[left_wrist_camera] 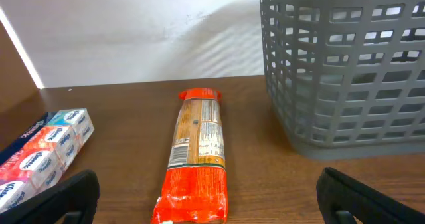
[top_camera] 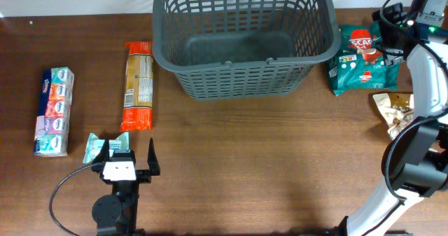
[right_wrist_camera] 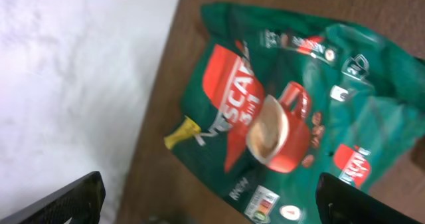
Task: Pack container
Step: 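Lower the right gripper onto the green Nescafé bag and close it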
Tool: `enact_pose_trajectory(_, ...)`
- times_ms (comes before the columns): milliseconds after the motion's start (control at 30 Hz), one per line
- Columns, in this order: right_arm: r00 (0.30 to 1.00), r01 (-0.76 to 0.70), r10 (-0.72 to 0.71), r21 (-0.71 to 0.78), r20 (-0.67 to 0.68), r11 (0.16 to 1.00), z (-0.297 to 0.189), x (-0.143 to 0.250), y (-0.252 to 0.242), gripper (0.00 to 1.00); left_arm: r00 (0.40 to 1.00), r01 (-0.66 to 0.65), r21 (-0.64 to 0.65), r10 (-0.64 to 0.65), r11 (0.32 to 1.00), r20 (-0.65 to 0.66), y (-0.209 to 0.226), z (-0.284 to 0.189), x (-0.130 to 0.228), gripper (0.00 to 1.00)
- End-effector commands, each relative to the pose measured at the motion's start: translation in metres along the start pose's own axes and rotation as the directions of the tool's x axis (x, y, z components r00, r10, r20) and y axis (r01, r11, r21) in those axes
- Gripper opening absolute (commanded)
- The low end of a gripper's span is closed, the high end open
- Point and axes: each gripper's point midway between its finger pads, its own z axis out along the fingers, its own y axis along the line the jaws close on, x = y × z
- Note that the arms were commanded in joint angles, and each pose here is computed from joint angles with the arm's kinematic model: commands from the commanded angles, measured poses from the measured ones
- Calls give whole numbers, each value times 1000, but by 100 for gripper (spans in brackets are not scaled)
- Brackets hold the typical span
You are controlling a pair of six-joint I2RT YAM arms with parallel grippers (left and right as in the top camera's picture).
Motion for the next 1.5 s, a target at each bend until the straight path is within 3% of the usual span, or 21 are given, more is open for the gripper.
enact_pose_trajectory(0, 998, 57, -57, -3, -20, 998, 2, 2, 0, 99, 1000, -16, -2, 16, 1000, 2, 0, 0, 2, 99)
enact_pose_trajectory(200, 998, 55, -55, -41, 1, 998, 3, -2, 10, 99, 1000, -16, -2, 16, 1000, 2, 0, 0, 2, 99)
enact_pose_trajectory(433, 993, -114, 114, -53, 1, 992, 26, -5, 8, 99, 1000, -16, -2, 16, 1000, 2, 0, 0, 2, 99)
enact_pose_trajectory(833, 938, -310, 303, -13, -170, 951, 73, 29, -7, 99, 1000, -16, -2, 16, 1000, 2, 0, 0, 2, 99)
enact_pose_trajectory(1133, 881, -428, 433, 69, -190, 901, 73, 39, -19, 99, 1000, -16, -2, 16, 1000, 2, 0, 0, 2, 99)
enact_pose_trajectory(1367, 899, -397, 398, 43, -185, 917, 58, 28, -1, 99, 1000, -16, -2, 16, 1000, 2, 0, 0, 2, 99)
enact_pose_trajectory(1467, 909, -393, 398, 64, -124, 917, 39, 13, 5, 99, 1000, -16, -2, 16, 1000, 2, 0, 0, 2, 99)
